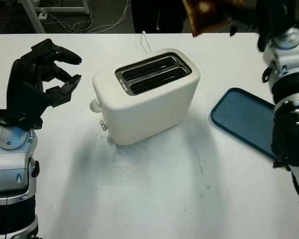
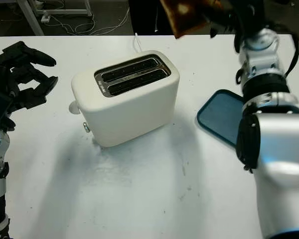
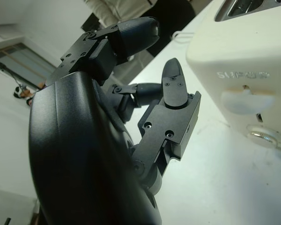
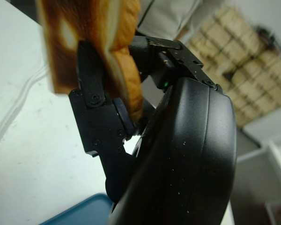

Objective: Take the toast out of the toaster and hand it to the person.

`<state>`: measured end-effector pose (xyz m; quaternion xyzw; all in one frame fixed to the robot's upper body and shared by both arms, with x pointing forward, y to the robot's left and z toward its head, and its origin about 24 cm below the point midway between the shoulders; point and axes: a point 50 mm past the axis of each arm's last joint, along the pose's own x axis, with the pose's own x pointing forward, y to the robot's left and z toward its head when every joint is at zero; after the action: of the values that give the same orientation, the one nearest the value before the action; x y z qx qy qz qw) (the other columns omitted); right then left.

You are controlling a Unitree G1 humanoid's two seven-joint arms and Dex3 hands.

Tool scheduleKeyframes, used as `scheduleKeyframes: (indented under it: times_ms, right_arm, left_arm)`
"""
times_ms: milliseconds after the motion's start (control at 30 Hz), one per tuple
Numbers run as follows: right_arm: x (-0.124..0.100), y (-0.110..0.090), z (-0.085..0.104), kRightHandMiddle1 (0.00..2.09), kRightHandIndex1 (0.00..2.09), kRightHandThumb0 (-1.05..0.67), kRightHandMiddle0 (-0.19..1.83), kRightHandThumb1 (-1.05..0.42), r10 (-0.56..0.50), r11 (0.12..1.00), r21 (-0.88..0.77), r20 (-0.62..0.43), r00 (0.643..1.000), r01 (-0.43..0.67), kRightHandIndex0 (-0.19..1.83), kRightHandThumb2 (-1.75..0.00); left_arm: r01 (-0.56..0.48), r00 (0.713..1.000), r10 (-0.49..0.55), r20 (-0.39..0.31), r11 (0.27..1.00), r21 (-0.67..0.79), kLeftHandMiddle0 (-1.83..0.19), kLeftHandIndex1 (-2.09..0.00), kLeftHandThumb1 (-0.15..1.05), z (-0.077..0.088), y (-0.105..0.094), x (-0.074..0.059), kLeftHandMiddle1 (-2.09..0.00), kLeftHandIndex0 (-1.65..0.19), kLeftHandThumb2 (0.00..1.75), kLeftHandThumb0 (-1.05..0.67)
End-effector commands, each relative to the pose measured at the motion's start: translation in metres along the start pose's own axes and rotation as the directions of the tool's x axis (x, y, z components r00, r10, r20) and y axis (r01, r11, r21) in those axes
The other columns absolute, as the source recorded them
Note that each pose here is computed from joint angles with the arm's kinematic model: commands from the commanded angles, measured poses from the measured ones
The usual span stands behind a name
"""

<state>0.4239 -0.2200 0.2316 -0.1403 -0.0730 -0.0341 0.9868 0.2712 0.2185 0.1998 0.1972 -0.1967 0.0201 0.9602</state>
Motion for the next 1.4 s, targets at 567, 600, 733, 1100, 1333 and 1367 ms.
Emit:
scheduleKeyframes:
  times_ms: [567, 600, 733, 1100, 1333, 1367]
  right_arm:
    - [-0.006, 0.030, -0.037, 1.75, 1.75, -0.10, 0.27, -0.92, -0.078, 0.980, 0.168, -0.192, 0.978, 0.111, 0.68, -0.46]
    - [-0.006, 0.030, -0.038, 1.75, 1.75, -0.11, 0.28, -0.92, -0.077, 0.980, 0.165, -0.193, 0.978, 0.109, 0.69, -0.46]
    - [-0.006, 0.029, -0.038, 1.75, 1.75, -0.11, 0.27, -0.92, -0.076, 0.982, 0.154, -0.199, 0.977, 0.108, 0.69, -0.46]
    - [-0.005, 0.028, -0.037, 1.75, 1.75, -0.12, 0.23, -0.92, -0.076, 0.984, 0.143, -0.197, 0.977, 0.105, 0.67, -0.45]
    - [-0.006, 0.028, -0.037, 1.75, 1.75, -0.11, 0.24, -0.92, -0.069, 0.987, 0.131, -0.183, 0.981, 0.094, 0.67, -0.45]
    - [-0.005, 0.028, -0.037, 1.75, 1.75, -0.10, 0.24, -0.92, -0.069, 0.987, 0.132, -0.187, 0.980, 0.094, 0.66, -0.46]
  left_arm:
    - [-0.006, 1.000, 0.006, 0.005, 1.000, 0.007, -0.60, -1.20, 0.68, -0.004, 0.001, -0.002, -1.51, -0.53, 0.49, -0.01]
    - [-0.006, 1.000, 0.006, 0.005, 1.000, 0.009, -0.59, -1.20, 0.69, -0.004, 0.001, -0.002, -1.51, -0.53, 0.49, -0.01]
    - [-0.007, 1.000, 0.007, 0.008, 1.000, 0.011, -0.60, -1.20, 0.68, -0.005, 0.002, -0.002, -1.51, -0.54, 0.49, -0.01]
    - [-0.005, 1.000, 0.005, 0.010, 1.000, 0.011, -0.60, -1.20, 0.68, -0.006, 0.001, -0.002, -1.51, -0.54, 0.50, 0.00]
    - [-0.009, 1.000, 0.009, 0.002, 1.000, 0.009, -0.61, -1.18, 0.69, -0.005, 0.001, -0.003, -1.48, -0.55, 0.48, 0.00]
    - [-0.008, 1.000, 0.008, 0.005, 1.000, 0.014, -0.60, -1.18, 0.69, -0.005, 0.001, -0.003, -1.48, -0.54, 0.48, 0.00]
